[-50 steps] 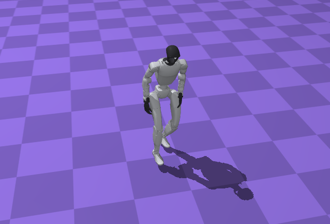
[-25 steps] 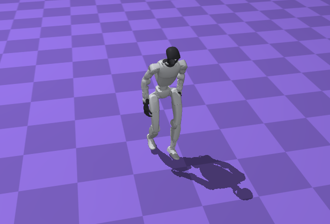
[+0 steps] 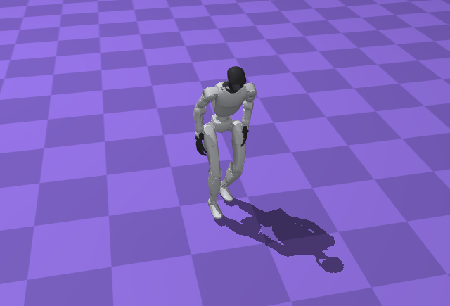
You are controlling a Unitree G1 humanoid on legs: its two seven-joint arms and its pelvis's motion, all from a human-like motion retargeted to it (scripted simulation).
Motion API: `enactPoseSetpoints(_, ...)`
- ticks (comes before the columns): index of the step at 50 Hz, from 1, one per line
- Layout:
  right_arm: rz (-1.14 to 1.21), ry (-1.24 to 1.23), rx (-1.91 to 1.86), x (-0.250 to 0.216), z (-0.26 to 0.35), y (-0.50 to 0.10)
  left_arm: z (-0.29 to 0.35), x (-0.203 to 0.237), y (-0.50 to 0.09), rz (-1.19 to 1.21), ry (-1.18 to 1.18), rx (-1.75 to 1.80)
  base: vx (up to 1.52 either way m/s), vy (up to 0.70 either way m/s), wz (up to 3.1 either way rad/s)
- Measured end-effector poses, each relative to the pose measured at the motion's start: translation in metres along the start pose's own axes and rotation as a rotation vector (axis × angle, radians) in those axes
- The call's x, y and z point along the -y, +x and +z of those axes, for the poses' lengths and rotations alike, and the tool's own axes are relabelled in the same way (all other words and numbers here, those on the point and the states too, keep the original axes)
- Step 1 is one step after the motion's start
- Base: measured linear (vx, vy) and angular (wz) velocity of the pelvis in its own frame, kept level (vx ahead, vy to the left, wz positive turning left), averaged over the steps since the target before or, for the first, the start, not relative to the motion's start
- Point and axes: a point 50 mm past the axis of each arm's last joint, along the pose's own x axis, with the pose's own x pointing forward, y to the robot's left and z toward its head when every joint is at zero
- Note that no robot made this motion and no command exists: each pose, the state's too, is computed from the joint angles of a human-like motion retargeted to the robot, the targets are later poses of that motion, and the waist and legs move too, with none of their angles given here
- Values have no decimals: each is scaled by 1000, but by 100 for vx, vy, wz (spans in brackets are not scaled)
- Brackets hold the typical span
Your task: Walk
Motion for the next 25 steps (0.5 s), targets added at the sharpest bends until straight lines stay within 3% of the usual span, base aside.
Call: enactPoseSetpoints(25, 20, -3, -21, -2, -6, -1, -28, 1, -5, -31, 74, -124, -19, -1, 4)
